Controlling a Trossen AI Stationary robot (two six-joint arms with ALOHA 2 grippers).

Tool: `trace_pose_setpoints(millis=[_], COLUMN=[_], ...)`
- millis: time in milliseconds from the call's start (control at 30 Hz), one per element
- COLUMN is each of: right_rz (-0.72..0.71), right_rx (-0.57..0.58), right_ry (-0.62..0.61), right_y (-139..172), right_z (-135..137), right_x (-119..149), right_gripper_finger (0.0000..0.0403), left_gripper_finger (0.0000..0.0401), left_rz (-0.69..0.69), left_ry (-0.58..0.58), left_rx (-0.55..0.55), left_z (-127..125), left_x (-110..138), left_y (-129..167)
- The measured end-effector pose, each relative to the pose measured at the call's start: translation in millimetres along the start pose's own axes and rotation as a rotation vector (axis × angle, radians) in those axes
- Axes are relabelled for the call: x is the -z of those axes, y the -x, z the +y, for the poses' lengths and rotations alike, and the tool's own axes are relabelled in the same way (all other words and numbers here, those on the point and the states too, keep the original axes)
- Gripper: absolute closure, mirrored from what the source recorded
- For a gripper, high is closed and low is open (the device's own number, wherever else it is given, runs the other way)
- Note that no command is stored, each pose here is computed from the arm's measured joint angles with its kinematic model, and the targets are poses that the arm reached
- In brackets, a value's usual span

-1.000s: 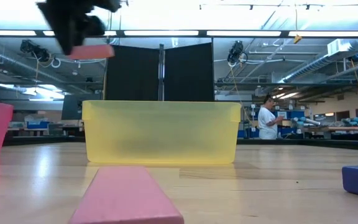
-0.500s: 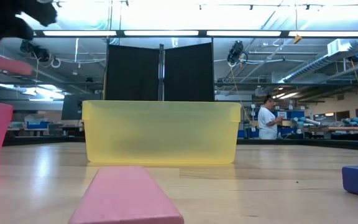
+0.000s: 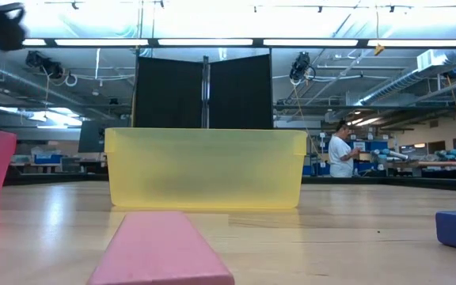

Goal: Sort blocks
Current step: Put the top pink block into the red bin, then put the blue block into the yellow bin

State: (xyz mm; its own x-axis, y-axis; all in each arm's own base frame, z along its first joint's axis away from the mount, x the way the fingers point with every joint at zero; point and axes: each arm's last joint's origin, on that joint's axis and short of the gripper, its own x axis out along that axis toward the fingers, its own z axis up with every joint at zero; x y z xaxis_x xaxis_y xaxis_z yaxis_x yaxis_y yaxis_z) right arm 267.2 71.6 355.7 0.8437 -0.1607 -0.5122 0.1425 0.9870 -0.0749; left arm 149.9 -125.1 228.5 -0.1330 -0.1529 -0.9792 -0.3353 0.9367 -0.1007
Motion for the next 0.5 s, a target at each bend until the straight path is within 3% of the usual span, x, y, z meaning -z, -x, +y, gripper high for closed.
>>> trace_pose_setpoints(millis=[67, 267, 500], right_rz=[0.000, 0.000, 0.026], right_rx=[-0.005, -0.003, -0.012], right_ry=[0.002, -0.037, -0.115], right_y=[1, 0, -7], right_z=[1, 1, 4], right_x=[0, 0, 2], right_gripper_finger=[0.0206, 0.0198, 0.0173], left_gripper_finger=[0.0298, 0.0285, 0.0115], left_rz=[0.025, -0.065, -0.132], left_ry=[0.003, -0.007, -0.066], left_rx=[-0.012, -0.020, 0.017], left_z=[0, -7, -15], left_x=[6, 10, 9], left_y=[-7, -13, -11])
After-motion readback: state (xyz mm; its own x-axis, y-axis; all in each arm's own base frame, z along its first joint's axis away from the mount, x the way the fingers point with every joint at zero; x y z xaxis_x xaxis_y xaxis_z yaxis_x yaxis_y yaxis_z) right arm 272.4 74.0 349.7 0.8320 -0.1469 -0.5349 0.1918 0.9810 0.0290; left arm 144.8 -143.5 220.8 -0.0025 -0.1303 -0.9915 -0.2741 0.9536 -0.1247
